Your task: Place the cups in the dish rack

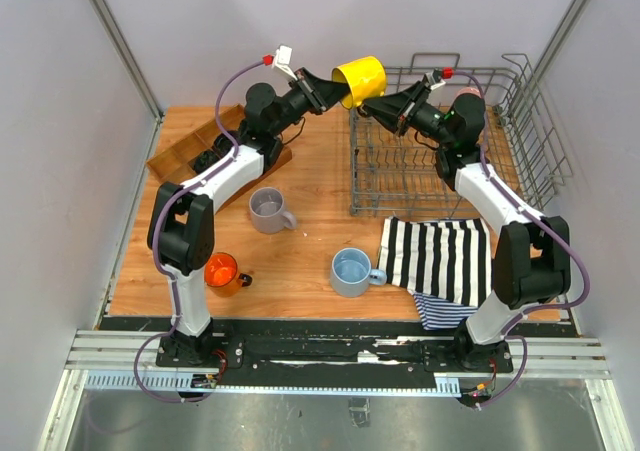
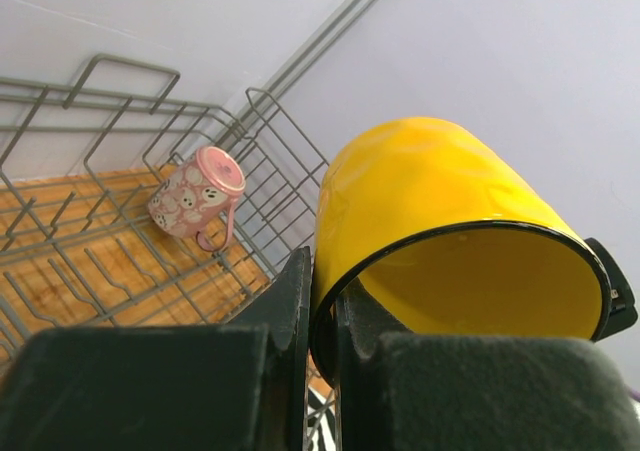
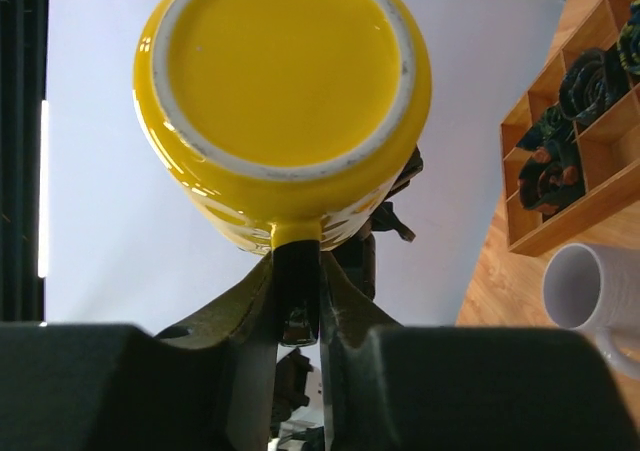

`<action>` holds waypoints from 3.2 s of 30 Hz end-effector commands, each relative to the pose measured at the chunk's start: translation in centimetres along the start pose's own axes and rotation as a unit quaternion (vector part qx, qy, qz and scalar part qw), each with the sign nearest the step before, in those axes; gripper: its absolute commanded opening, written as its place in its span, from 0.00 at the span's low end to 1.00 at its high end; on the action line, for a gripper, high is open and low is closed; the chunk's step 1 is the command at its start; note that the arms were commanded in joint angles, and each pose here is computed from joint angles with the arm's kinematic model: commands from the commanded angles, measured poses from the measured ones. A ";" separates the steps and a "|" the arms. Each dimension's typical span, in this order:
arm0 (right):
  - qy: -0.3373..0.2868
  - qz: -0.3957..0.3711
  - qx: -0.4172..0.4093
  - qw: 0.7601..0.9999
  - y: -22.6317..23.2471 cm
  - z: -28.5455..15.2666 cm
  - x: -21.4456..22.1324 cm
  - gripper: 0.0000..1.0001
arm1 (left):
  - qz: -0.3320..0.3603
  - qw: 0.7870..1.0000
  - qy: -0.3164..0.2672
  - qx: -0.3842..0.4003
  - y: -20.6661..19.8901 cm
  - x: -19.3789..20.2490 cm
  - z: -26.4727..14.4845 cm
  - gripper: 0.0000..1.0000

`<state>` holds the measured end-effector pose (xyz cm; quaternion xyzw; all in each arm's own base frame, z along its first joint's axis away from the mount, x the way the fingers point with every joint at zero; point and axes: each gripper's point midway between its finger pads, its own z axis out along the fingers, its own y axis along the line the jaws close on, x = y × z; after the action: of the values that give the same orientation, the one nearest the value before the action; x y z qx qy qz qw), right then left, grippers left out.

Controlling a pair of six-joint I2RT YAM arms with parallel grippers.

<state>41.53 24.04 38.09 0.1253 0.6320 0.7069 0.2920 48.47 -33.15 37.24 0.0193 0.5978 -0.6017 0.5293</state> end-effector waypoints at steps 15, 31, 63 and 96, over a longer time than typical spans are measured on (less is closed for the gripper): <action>0.000 -0.135 0.078 0.988 1.2 -0.6 -0.1 0.01 | 0.038 0.998 -0.026 0.039 -2.9 -2.5 0.8 0.31; -0.038 -0.193 0.077 0.977 3.1 -0.8 -2.3 0.01 | 0.030 0.999 0.008 0.014 -1.0 -0.6 0.7 0.86; -0.127 -0.343 0.324 0.873 -5.5 -5.4 -16.2 0.01 | 0.044 0.984 0.038 -0.168 6.7 -2.5 -9.4 1.00; -0.198 -0.460 0.509 0.700 -12.8 -7.9 -28.9 0.01 | 0.042 0.976 0.045 -0.210 11.7 -3.2 -11.2 1.00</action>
<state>62.14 3.56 24.97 0.0845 0.8431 0.0472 0.5289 50.08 -20.16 27.34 -0.0503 0.7370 -0.4442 0.5070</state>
